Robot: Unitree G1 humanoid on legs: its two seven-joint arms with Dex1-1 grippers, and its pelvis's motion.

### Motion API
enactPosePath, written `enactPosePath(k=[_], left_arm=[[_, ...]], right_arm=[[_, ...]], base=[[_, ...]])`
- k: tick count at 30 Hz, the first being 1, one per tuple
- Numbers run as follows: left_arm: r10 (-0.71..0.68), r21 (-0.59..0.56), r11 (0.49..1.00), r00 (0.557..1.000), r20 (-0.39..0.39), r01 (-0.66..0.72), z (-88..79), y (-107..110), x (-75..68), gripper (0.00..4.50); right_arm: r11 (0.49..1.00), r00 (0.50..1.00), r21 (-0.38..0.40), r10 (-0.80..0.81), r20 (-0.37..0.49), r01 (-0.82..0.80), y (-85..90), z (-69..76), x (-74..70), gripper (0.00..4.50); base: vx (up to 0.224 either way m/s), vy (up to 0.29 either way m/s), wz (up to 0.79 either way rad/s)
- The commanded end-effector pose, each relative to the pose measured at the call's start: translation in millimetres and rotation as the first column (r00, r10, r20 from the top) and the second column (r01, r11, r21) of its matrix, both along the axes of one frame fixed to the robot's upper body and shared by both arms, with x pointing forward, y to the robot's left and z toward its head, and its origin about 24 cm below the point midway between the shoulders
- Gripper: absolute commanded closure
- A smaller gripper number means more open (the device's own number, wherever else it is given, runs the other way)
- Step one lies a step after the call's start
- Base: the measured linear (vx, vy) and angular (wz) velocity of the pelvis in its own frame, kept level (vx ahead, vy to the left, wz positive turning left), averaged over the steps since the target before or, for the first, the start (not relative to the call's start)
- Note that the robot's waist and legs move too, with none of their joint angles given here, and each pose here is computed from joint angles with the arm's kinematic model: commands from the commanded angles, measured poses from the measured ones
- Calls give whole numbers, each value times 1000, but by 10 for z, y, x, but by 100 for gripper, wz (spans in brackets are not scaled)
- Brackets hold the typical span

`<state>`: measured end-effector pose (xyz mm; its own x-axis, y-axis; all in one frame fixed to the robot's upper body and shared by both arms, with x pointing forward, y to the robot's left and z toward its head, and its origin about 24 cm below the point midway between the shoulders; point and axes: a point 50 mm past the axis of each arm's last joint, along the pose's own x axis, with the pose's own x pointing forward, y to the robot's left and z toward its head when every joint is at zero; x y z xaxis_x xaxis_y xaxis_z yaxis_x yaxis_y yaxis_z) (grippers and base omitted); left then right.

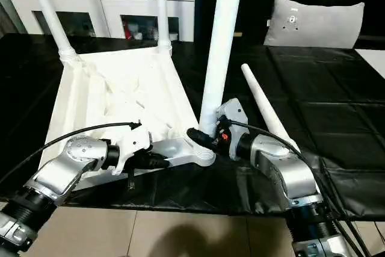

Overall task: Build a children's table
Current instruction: Insert table leg to table base

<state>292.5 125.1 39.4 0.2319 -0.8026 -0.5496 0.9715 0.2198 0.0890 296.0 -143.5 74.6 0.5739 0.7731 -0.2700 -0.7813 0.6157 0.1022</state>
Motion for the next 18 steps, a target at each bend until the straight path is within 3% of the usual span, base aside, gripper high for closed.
enactPosePath(k=[1,3,5,11,14,16,18], left_arm=[[21,141,990,996,-86,-9,-276,133,-96,450],[42,126,992,995,-87,-30,-269,107,-71,450],[43,111,993,994,-101,-32,-262,92,-67,406],[51,118,992,996,-73,-42,-268,91,-38,377],[63,94,994,994,-86,-55,-264,86,-26,377],[72,90,994,993,-94,-63,-267,89,-18,414],[76,93,994,992,-102,-66,-271,94,-15,416]], right_arm=[[1000,1000,-11,6,-1,-6,-6,26,34,259],[1000,1000,-7,0,-6,0,-19,20,43,259],[1000,1000,-4,-7,-7,7,-26,19,49,259],[1000,1000,8,-15,-9,15,-28,29,66,259],[1000,1000,11,-15,-11,15,-28,30,72,259],[1000,1000,12,-13,-13,13,-27,30,73,259],[1000,1000,13,-12,-14,12,-26,30,74,259]], base=[[0,0,0],[0,0,0],[0,0,0],[0,0,0],[0,0,0],[0,0,0],[0,0,0]])
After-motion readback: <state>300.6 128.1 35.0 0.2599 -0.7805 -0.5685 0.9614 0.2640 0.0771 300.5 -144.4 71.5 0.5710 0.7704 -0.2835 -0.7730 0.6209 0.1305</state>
